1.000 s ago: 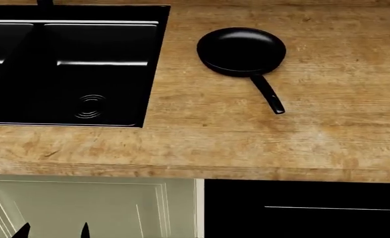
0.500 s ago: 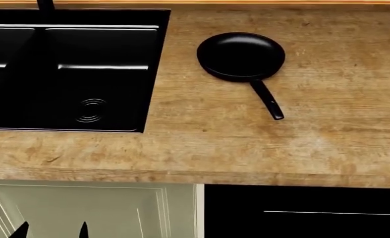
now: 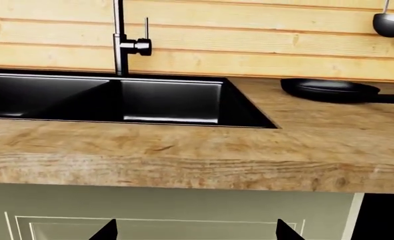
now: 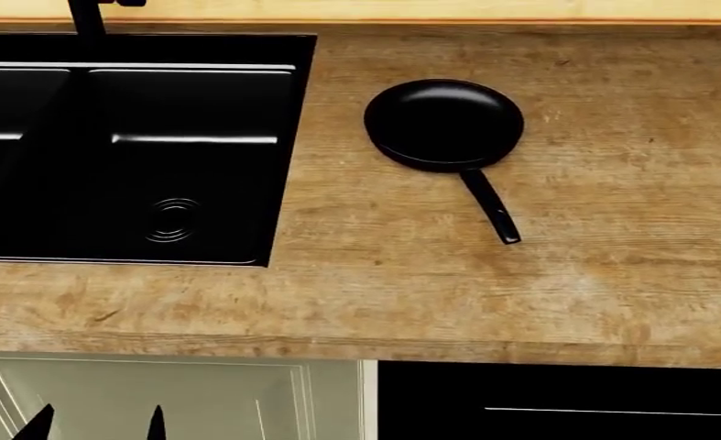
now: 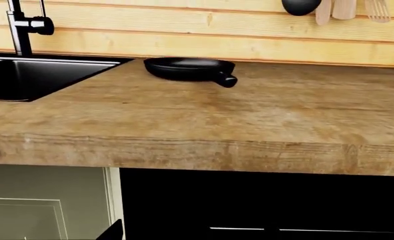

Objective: Pick the pan and sponge and place them into the sink. Then turn on the water.

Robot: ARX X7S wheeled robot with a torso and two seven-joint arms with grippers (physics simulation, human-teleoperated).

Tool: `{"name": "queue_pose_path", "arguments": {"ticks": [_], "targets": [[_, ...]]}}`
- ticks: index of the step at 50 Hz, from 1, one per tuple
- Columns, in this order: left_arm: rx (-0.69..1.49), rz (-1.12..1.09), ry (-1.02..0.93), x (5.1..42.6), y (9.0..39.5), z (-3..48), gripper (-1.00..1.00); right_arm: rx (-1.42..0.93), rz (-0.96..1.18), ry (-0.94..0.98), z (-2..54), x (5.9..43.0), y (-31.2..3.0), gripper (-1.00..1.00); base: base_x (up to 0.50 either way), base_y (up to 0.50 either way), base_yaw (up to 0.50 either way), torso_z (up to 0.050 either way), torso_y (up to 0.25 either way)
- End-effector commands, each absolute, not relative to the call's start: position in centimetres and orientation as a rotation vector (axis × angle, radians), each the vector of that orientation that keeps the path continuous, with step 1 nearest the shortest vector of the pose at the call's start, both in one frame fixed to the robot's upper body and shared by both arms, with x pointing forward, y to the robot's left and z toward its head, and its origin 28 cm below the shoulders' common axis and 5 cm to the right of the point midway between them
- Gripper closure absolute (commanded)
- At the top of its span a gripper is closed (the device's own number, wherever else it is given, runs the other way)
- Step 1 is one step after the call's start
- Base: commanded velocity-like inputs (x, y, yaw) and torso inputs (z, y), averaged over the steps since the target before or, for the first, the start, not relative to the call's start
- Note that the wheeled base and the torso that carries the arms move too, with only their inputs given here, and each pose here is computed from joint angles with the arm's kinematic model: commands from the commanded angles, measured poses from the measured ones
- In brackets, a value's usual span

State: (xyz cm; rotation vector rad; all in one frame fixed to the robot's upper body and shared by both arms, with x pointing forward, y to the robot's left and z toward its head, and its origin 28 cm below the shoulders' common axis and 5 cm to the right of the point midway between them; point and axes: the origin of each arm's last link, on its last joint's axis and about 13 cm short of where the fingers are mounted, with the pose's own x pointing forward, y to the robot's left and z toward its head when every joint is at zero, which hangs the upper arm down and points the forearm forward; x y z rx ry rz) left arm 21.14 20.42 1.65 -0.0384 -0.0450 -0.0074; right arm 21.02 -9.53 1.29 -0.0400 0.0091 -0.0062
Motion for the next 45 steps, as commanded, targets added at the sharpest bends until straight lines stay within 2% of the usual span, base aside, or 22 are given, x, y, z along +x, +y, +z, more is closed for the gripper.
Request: {"name": "queue_pose_path", "arguments": {"ticks": [1,8,12,27,39,45], "targets": [[-0.027,-0.014,-0.048,21.1,20.4,1.6,-1.0,-0.041,-0.007,0.01,1.3,21.0,-9.5,-1.0,0.0,0.0,0.0,0.05,0.0],[-0.054,-0.004,-0.047,21.0,20.7,1.6,-1.0,-0.04,-0.008,0.011,1.3,21.0,-9.5,-1.0,0.0,0.0,0.0,0.045,0.0],[-0.014,0.002,-0.01,21.0,20.7,1.3,-1.0,-0.039,-0.006,0.011,1.3,21.0,-9.5,-1.0,0.0,0.0,0.0,0.0,0.0],[-0.075,0.044,0.004,21.1,20.8,1.9,-1.0,-0.048,0.008,-0.011,1.5,21.2,-9.4,-1.0,0.0,0.0,0.0,0.0,0.0],[-0.084,-0.02,-0.037,21.6,20.7,8.2,-1.0,-0.067,0.005,-0.095,7.7,21.8,-10.6,-1.0,0.0,0.0,0.0,0.0,0.0],[-0.056,-0.052,-0.057,23.1,20.7,10.8,-1.0,-0.084,0.017,-0.111,11.1,22.4,-12.0,-1.0,0.0,0.0,0.0,0.0,0.0]]}}
